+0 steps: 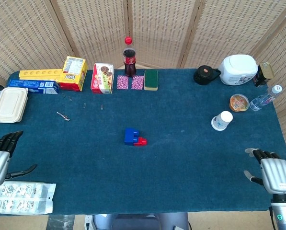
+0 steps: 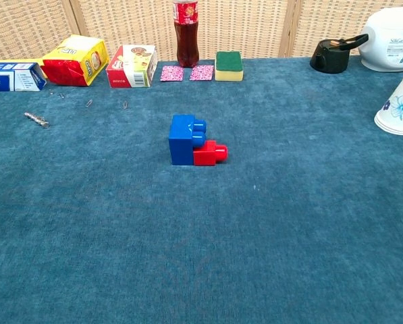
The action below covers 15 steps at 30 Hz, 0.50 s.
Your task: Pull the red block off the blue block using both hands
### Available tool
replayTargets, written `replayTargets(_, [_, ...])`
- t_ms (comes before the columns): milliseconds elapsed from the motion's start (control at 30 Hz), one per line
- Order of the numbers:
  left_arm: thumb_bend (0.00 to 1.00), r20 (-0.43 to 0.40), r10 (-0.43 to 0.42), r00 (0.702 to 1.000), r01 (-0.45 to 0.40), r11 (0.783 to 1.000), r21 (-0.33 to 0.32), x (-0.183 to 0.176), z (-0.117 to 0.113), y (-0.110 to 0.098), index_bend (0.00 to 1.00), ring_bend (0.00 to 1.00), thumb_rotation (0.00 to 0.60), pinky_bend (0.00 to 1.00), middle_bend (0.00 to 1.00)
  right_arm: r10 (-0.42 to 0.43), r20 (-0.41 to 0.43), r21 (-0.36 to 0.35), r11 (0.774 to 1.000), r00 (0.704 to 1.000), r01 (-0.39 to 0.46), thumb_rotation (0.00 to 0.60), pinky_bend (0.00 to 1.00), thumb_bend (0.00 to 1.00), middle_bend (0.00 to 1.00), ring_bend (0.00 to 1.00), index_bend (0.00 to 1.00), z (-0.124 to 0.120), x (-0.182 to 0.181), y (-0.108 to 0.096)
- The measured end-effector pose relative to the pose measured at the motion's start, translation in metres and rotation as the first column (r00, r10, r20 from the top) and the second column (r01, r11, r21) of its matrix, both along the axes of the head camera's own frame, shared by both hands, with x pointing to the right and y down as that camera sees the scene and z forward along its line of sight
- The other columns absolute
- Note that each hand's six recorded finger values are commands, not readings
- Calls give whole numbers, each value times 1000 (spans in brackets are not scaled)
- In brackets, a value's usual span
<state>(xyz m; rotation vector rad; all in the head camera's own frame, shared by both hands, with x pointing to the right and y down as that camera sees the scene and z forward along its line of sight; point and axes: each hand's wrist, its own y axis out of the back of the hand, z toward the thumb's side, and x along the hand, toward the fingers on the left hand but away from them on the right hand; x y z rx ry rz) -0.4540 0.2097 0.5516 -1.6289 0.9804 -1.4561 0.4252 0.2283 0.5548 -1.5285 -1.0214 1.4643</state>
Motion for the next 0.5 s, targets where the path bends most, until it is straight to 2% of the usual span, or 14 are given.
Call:
replayTargets(100, [213, -13, 18, 1000, -19, 1000, -25, 4, 5, -4, 73, 137, 317, 205, 163, 0, 4, 0, 1000, 1000, 0, 600, 446, 202, 438, 462, 341, 0, 0, 0])
replayTargets(300, [218, -38, 83, 996, -86, 993, -85, 20, 14, -17, 87, 137, 313, 236, 163, -14, -7, -1, 1000, 1000, 14, 600, 446, 202, 438, 462, 340, -1, 0, -1])
replayTargets(400, [218, -55, 131, 990, -137, 982, -132, 35, 21, -26, 138, 136, 319, 241, 163, -26, -5, -1, 1000, 1000, 26, 600, 446, 202, 438, 461, 341, -1, -2, -1])
replayTargets(500, [218, -68, 205, 976, -214, 962, -168, 60, 28, -40, 145, 136, 309, 245, 163, -37, 4, -1, 999, 999, 37, 600, 446, 202, 438, 462, 341, 0, -6, 1])
